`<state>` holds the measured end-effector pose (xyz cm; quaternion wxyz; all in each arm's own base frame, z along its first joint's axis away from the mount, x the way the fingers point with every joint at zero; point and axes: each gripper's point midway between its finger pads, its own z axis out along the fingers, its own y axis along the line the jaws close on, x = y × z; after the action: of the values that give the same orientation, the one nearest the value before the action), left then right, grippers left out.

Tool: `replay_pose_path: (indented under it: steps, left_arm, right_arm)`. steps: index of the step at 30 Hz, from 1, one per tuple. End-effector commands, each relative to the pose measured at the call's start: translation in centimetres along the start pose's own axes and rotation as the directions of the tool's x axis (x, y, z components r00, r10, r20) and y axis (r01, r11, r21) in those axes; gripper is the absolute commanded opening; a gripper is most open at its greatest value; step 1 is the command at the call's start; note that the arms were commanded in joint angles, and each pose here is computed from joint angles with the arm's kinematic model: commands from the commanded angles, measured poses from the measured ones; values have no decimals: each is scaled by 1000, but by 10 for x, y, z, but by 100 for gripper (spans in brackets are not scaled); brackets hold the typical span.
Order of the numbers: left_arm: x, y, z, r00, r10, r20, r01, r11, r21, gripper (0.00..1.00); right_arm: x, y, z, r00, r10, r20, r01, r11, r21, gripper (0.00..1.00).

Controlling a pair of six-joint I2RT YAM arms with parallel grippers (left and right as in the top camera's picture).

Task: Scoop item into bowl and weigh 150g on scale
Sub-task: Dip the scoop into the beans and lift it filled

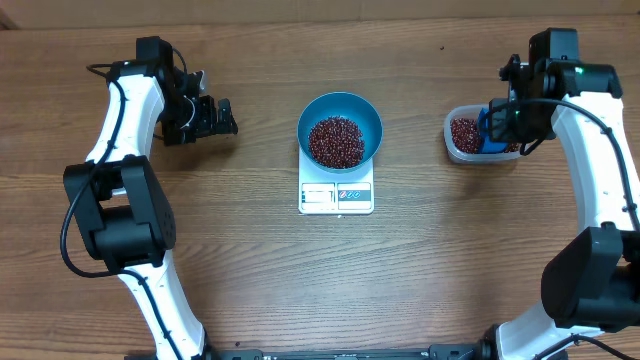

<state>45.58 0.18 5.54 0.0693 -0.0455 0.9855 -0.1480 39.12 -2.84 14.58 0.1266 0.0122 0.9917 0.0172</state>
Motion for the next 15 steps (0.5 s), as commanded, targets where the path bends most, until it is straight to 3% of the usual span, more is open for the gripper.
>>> replay_pose_path:
  steps: [1, 7, 12, 15]
  left_arm:
    - [-1, -2, 3, 1000, 22, -2, -22, 1000, -1, 100]
    - [-1, -2, 3, 1000, 22, -2, -22, 1000, -1, 99]
    - [-1, -2, 3, 1000, 22, -2, -22, 1000, -1, 100]
    - [-1, -2, 3, 1000, 22, -2, -22, 1000, -1, 100]
  right_arm:
    - [8, 26, 12, 1000, 5, -30, -9, 987, -163, 4]
    - [3, 54, 4, 1000, 20, -13, -23, 945, -326, 4]
    - [-9, 51, -6, 999, 49, 23, -39, 948, -315, 4]
    - [-13, 30, -8, 995, 94, 26, -87, 975, -203, 4]
